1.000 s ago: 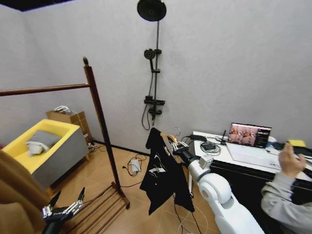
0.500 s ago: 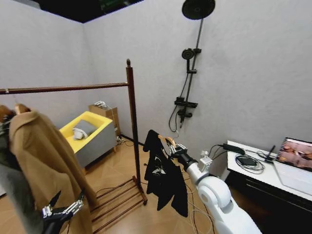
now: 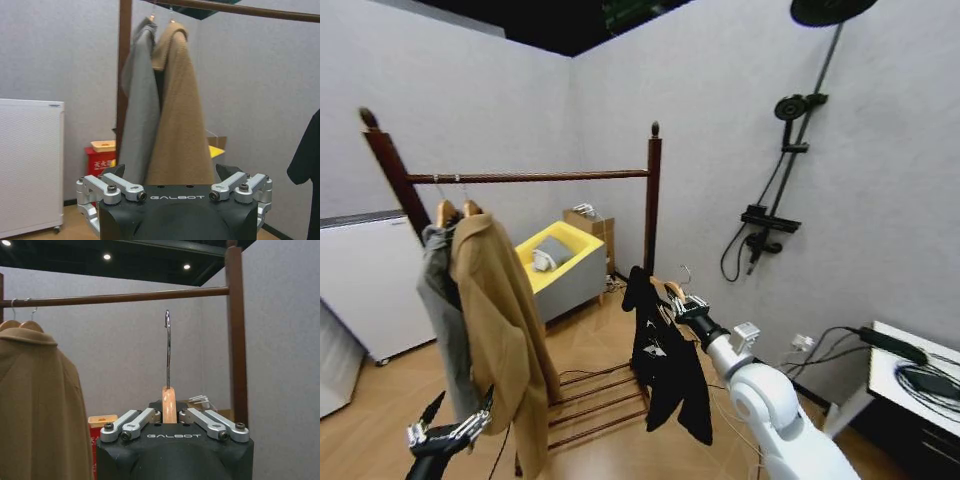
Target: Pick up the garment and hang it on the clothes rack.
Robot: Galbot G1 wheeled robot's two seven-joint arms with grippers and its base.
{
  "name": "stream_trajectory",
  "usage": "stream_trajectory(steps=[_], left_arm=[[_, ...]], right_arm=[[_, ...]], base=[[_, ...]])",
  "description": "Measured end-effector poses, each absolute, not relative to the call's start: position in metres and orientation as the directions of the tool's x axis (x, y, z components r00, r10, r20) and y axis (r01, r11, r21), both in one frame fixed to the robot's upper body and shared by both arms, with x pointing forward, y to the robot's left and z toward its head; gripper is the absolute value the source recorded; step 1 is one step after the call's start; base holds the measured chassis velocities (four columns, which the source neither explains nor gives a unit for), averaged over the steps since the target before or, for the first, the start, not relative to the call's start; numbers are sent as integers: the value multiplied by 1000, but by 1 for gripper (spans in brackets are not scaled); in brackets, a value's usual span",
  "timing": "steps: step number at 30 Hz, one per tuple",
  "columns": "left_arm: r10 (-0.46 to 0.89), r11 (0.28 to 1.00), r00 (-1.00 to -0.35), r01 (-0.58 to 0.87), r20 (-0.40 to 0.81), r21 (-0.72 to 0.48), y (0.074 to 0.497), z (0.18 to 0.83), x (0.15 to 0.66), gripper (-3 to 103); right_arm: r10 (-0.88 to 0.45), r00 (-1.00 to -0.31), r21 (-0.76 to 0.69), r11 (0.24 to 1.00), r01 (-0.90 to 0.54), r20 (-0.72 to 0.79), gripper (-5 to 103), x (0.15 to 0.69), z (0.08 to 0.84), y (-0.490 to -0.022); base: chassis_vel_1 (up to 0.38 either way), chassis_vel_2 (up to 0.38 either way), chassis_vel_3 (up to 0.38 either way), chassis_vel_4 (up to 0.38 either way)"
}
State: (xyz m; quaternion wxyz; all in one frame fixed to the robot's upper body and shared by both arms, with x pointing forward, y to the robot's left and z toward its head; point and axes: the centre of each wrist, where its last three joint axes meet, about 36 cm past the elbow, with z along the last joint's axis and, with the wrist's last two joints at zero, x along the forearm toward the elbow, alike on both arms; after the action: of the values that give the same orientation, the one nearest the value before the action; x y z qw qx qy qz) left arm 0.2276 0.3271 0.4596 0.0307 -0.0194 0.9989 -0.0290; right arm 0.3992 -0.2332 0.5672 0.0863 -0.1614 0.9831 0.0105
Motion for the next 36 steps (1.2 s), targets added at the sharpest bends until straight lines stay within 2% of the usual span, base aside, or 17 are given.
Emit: stream_trajectory(steps=[9, 16, 36], left_arm=[[-41, 998, -997, -37, -60, -59, 327, 460, 228, 100], [-41, 998, -997, -37, -60, -59, 327, 460, 228, 100], [-40, 998, -997, -37, -60, -59, 327, 460, 228, 100]], right_arm=[[-319, -932, -5, 946, -323, -169, 10, 397, 563, -234], [-326, -930, -17, 945, -328, -168, 10, 396, 560, -233], [-331, -931, -32, 943, -330, -152, 10, 396, 555, -224]], base=[[45, 53, 50, 56], [-77, 91, 105, -92], [-216, 240, 235, -213]])
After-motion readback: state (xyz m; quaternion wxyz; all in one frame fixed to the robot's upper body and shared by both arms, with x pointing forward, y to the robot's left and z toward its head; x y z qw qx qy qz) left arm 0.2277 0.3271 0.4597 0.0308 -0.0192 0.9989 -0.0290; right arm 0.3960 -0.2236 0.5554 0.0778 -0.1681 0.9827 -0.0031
